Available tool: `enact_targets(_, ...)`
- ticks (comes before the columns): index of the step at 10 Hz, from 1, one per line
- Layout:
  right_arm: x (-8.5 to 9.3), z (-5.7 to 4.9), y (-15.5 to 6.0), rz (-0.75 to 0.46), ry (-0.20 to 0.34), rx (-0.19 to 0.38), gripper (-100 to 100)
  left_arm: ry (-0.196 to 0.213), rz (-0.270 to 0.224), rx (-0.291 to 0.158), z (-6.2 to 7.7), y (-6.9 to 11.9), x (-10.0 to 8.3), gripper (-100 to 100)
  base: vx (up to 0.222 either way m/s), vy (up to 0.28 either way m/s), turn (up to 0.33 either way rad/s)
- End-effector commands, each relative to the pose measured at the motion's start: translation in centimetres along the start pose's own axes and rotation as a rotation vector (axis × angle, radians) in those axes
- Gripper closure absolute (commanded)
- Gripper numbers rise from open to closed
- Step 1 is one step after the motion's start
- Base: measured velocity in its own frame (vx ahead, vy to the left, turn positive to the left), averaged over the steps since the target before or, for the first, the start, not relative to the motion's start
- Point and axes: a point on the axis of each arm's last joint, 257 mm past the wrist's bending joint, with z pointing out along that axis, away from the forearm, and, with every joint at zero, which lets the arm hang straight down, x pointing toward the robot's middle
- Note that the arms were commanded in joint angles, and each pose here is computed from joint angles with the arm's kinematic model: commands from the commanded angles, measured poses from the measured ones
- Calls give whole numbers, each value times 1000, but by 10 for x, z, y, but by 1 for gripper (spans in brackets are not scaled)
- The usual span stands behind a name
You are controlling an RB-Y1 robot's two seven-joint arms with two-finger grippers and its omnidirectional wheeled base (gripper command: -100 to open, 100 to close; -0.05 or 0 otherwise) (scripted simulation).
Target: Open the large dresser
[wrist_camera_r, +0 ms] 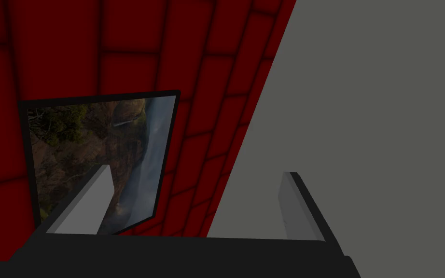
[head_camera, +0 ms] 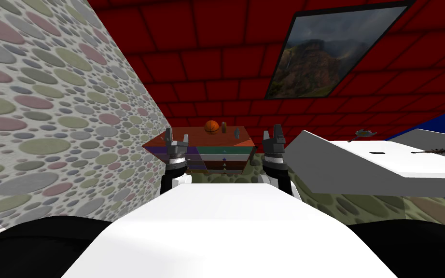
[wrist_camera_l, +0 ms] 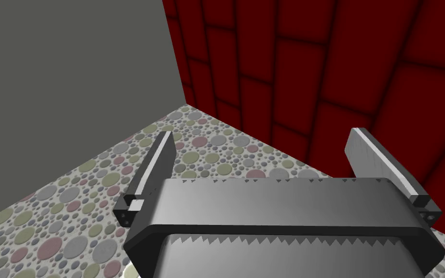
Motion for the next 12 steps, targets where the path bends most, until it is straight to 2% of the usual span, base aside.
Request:
enact_targets(1,0,0,0,0,0,0,0,0,0,0,0,0,0,0,0,0,0)
enact_targets(9,0,0,0,0,0,0,0,0,0,0,0,0,0,0,0,0,0)
enact_targets(10,0,0,0,0,0,0,0,26,8,-9,-2,7,3,-100,16,-18,0)
enact_targets(12,0,0,0,0,0,0,0,51,12,-26,-8,23,5,-100,25,-50,2)
